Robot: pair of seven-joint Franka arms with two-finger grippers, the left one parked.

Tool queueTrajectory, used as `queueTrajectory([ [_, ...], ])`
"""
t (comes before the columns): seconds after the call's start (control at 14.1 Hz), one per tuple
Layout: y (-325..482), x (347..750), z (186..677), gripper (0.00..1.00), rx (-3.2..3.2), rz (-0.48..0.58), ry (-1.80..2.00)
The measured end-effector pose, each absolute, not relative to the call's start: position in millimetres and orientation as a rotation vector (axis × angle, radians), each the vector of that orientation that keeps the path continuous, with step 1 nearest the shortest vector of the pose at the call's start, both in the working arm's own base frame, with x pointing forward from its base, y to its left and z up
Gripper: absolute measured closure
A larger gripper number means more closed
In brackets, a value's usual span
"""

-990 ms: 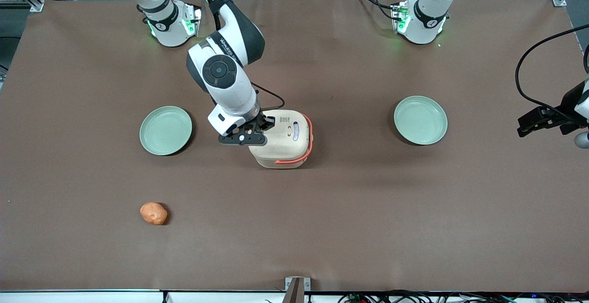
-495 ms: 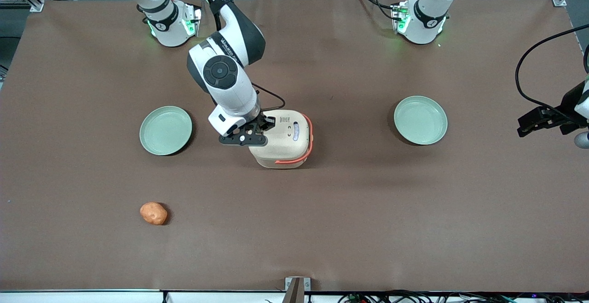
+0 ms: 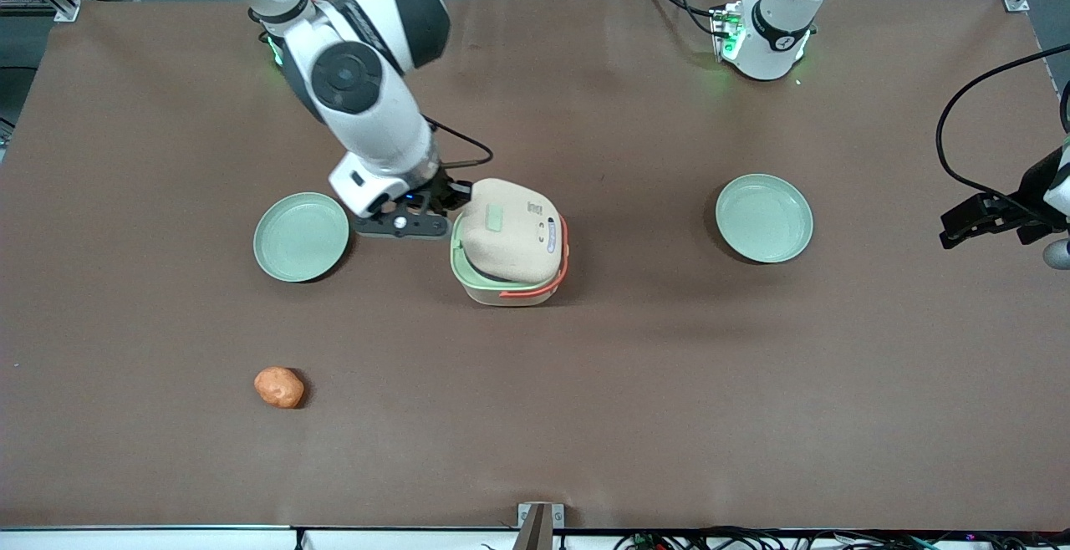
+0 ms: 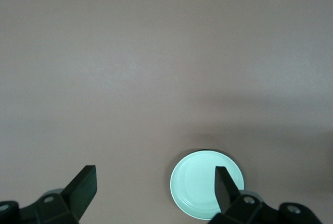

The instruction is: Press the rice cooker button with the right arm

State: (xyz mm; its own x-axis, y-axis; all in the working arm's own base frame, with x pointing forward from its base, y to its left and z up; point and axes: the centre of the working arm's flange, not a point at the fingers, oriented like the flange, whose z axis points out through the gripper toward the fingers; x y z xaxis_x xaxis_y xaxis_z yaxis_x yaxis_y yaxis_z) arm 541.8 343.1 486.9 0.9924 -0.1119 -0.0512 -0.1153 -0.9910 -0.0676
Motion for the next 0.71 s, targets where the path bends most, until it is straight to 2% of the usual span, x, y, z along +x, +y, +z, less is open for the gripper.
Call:
queueTrajectory([
  [0.21,257.0,569.3,522.4,0.88,-3.048,0.05,0.305],
  [0.28,220.8,579.9,529.6,0.81,-3.042,0.046,0.344],
  [0.49,120.5,597.7,547.1,0.52,-3.027,0.059,0.469],
  [0.71,72.0,597.4,578.7,0.21,-3.014,0.094,0.565],
])
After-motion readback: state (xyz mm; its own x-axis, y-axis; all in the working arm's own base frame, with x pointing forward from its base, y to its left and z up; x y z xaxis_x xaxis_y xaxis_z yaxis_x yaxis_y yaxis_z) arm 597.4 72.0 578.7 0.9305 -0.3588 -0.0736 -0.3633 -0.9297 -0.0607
